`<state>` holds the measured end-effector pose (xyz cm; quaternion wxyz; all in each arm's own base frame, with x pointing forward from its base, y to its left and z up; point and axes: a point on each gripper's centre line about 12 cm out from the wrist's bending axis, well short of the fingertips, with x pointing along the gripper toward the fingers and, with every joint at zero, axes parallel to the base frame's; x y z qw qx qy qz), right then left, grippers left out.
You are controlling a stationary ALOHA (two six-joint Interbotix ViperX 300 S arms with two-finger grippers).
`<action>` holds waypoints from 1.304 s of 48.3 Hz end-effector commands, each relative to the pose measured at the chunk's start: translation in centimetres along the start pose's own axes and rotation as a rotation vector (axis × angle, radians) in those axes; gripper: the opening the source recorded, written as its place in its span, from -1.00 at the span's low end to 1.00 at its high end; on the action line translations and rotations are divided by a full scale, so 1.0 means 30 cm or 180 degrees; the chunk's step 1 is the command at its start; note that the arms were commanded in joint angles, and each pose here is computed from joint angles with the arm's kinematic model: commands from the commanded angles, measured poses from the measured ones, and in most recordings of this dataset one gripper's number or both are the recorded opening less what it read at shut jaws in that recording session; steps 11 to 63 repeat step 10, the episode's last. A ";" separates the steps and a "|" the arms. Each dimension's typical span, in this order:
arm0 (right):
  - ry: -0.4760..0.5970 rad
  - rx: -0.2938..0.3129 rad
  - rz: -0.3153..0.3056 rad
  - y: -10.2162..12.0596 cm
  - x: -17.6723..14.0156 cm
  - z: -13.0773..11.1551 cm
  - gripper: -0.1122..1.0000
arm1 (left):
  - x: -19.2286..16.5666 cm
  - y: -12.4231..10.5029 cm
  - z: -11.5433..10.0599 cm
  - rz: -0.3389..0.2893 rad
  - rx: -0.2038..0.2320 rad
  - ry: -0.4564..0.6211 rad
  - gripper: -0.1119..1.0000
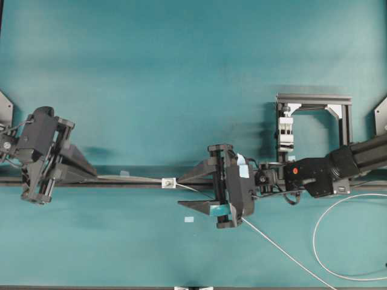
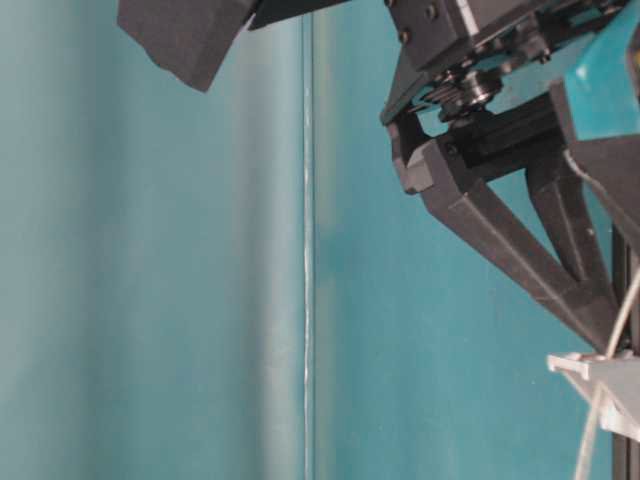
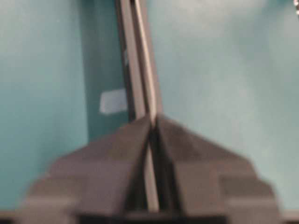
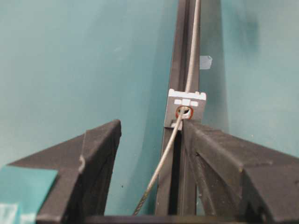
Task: Insert the wire into the hole on the left side and pull it with the left arm.
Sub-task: 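Pull the wire leftward through the clip with the left gripper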
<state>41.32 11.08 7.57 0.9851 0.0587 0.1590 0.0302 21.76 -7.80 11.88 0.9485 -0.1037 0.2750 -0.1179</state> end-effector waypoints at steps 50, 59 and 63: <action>-0.0128 0.0049 0.0003 0.002 -0.003 0.058 0.42 | -0.006 -0.004 0.010 -0.0020 0.0007 -0.0055 -0.17; -0.0128 0.0049 0.0003 0.002 -0.003 0.058 0.42 | -0.006 -0.004 0.010 -0.0020 0.0007 -0.0055 -0.17; -0.0128 0.0049 0.0003 0.002 -0.003 0.058 0.42 | -0.006 -0.004 0.010 -0.0020 0.0007 -0.0055 -0.17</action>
